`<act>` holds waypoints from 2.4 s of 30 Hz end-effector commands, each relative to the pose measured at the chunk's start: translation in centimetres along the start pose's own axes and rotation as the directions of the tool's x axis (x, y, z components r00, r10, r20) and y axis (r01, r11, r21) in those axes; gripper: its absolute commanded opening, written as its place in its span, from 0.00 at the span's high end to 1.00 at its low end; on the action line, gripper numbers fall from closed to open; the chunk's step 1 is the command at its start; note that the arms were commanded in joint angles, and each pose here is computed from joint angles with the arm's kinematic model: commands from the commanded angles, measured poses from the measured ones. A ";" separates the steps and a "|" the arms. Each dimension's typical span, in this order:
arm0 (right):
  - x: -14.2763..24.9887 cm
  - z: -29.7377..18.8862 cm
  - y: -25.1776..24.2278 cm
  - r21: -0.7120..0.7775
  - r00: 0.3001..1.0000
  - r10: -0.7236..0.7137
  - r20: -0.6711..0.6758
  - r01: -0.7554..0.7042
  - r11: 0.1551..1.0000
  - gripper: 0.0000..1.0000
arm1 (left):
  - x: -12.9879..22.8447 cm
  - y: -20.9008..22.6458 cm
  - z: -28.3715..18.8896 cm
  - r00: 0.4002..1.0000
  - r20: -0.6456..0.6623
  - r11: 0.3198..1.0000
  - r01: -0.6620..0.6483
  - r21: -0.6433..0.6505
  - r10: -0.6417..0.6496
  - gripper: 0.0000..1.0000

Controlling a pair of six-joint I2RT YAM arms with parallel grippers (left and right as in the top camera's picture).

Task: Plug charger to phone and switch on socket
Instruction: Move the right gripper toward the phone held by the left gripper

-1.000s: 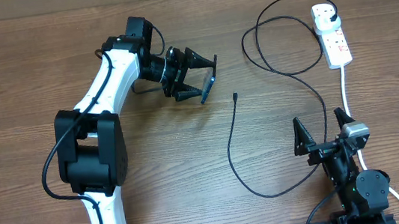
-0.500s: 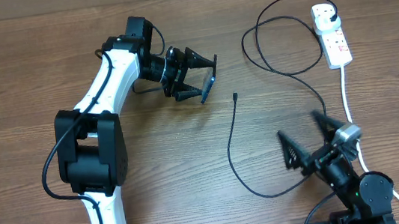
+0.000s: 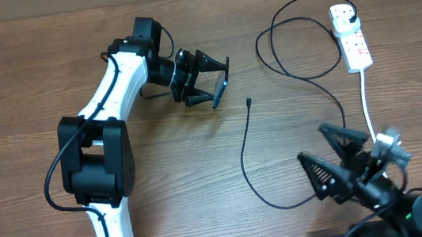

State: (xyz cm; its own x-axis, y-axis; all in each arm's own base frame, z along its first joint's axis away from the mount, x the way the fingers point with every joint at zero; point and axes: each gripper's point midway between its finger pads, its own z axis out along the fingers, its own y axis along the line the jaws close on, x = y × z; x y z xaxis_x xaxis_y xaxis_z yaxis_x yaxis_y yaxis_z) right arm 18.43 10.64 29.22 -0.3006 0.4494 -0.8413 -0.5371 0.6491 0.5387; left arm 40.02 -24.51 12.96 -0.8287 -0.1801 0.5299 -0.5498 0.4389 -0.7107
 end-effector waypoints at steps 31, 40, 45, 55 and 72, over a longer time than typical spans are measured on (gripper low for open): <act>7.6 15.5 -5.7 0.674 0.719 0.517 -0.464 -0.091 0.733 0.11 | -0.7 -0.1 0.5 0.996 0.053 0.997 0.068 -0.043 -0.065 0.30; 11.3 18.1 -7.8 0.716 0.695 0.549 -0.464 -0.069 0.694 0.15 | -0.8 0.8 1.7 0.994 0.101 0.992 0.055 -0.116 -0.044 0.30; 10.9 18.9 -7.8 0.720 0.712 0.557 -0.427 -0.105 0.686 0.20 | -0.9 1.1 2.3 0.991 0.126 0.987 0.068 -0.147 -0.049 0.30; 12.7 18.9 -9.3 0.767 0.719 0.558 -0.414 -0.054 0.639 0.27 | -1.1 1.5 2.7 0.985 0.159 0.980 0.093 -0.174 -0.065 0.31; 14.1 19.2 -10.8 0.801 0.737 0.546 -0.398 -0.010 0.598 0.40 | -0.3 1.9 4.4 0.984 0.174 0.969 0.087 -0.229 -0.047 0.31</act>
State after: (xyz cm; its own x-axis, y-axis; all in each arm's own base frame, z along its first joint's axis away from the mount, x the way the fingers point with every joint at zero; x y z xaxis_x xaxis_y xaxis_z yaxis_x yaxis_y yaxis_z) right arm 34.41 21.67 11.90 -0.8418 0.4330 -0.3224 0.3114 0.8773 0.3652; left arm 38.51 -26.64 8.79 -0.8005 -0.3630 0.4768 -0.5901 0.6163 -0.5214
